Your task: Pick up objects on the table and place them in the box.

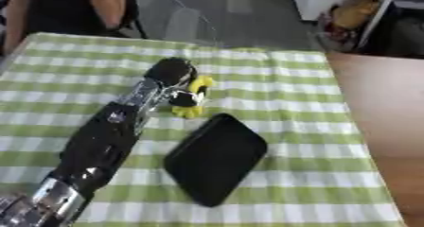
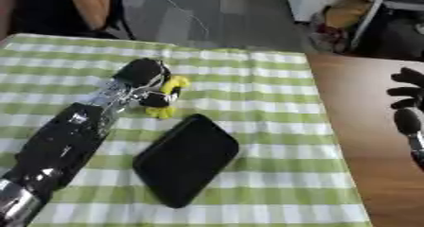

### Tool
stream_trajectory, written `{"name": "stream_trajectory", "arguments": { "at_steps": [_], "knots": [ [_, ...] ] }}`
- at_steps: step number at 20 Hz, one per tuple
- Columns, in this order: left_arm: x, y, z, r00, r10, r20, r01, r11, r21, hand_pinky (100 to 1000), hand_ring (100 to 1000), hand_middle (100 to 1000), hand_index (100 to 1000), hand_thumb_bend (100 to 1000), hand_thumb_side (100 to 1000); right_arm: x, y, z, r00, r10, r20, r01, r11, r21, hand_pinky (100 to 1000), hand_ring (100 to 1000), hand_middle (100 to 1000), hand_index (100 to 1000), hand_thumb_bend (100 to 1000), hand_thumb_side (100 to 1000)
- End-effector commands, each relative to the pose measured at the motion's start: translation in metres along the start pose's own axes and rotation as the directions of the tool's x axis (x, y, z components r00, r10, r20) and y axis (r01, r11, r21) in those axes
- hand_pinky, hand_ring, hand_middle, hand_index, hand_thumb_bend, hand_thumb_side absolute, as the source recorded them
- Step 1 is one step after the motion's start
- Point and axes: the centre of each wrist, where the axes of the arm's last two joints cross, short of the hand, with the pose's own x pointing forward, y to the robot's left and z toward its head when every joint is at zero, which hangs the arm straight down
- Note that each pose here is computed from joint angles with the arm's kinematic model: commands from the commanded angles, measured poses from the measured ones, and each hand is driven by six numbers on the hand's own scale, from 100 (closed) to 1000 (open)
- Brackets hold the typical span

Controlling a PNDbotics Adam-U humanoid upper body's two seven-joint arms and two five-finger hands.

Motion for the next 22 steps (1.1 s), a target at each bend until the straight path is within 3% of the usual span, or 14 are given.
{"name": "stream_trajectory", "arguments": {
  "at_steps": [1, 8, 22],
  "knots": [
    [-0.006, 0.039, -0.004, 0.999, -0.045, 0.027, 0.043, 0.997, 0.069, 100, 100, 100, 111, 100, 532, 0.004, -0.010, -0.007, 0.999, 0.023, 0.025, -0.022, 1.000, -0.019, 595, 706, 783, 913, 648, 996],
    [0.006, 0.070, -0.003, 0.995, -0.052, 0.084, 0.043, 0.993, 0.108, 100, 100, 100, 111, 100, 531, 0.003, -0.010, -0.006, 0.999, 0.027, 0.022, -0.027, 0.999, -0.022, 596, 707, 784, 914, 648, 1000],
    [0.023, 0.075, -0.001, 0.984, -0.063, 0.164, 0.048, 0.995, 0.092, 100, 100, 100, 109, 100, 532, 0.004, -0.011, -0.007, 0.999, 0.032, 0.026, -0.031, 0.999, -0.028, 598, 708, 785, 913, 646, 1000]
  ]
}}
